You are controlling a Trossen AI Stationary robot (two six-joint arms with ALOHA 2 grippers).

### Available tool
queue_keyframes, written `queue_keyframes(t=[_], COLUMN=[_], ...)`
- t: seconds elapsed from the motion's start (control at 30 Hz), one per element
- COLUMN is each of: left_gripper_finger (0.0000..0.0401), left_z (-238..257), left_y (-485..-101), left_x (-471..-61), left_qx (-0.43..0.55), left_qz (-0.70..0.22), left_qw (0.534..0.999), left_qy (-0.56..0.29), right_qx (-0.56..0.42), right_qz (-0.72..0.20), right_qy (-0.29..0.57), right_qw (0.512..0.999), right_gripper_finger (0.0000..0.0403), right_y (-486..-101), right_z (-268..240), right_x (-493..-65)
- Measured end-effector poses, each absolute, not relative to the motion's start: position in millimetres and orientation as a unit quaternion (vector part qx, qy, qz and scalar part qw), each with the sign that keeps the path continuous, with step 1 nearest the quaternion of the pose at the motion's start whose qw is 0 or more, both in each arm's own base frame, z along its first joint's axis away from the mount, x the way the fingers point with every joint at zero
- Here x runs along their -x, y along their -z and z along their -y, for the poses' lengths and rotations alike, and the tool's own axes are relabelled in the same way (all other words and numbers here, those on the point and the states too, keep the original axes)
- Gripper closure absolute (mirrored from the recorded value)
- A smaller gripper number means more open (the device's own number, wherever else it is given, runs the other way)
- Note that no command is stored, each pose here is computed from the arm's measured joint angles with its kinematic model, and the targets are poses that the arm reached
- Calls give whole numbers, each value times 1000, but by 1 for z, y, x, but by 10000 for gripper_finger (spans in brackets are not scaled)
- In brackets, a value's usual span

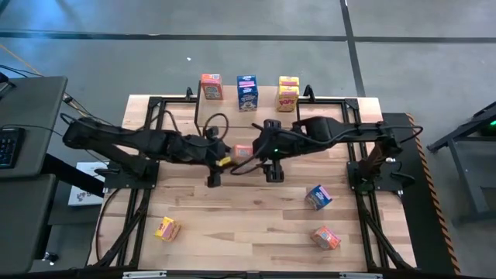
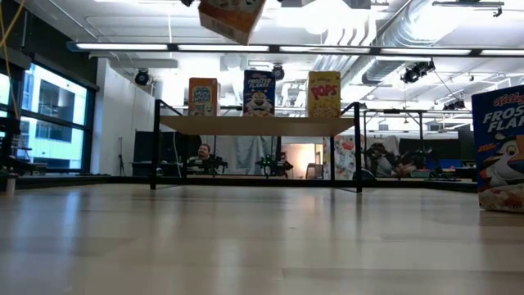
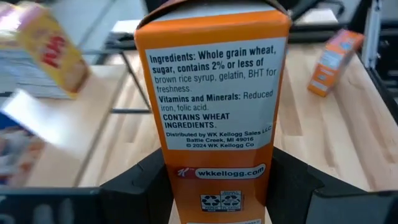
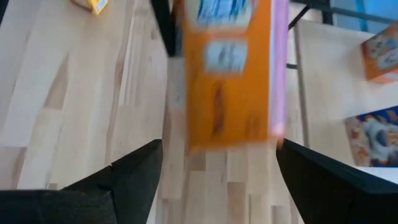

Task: Stack cereal on shelf
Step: Put the left orange cereal box on the shelf aligned with the other orange cereal box

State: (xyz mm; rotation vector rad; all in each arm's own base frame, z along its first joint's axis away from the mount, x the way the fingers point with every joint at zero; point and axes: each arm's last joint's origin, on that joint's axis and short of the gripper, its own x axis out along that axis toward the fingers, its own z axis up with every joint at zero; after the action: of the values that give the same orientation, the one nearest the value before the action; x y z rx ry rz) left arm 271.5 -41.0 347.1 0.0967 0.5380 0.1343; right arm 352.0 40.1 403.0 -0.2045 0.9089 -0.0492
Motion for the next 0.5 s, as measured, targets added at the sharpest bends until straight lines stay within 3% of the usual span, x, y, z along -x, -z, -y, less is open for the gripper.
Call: queue_keyframes(t=[0.33, 0.5], left_gripper_finger=[214, 214], left_z=[30, 13], left_y=[-369, -350], left_x=[-240, -222], left_qx=[-81, -77], left_qz=[-232, -207], left_qw=[961, 960], left_qy=[-131, -174], right_qx=[105, 114], right_qz=[-381, -365], right_qy=[41, 38], right_qw=[918, 923], right_gripper_finger=[96, 96], right_y=[-441, -456], right_z=[-34, -31], right_x=[-315, -294])
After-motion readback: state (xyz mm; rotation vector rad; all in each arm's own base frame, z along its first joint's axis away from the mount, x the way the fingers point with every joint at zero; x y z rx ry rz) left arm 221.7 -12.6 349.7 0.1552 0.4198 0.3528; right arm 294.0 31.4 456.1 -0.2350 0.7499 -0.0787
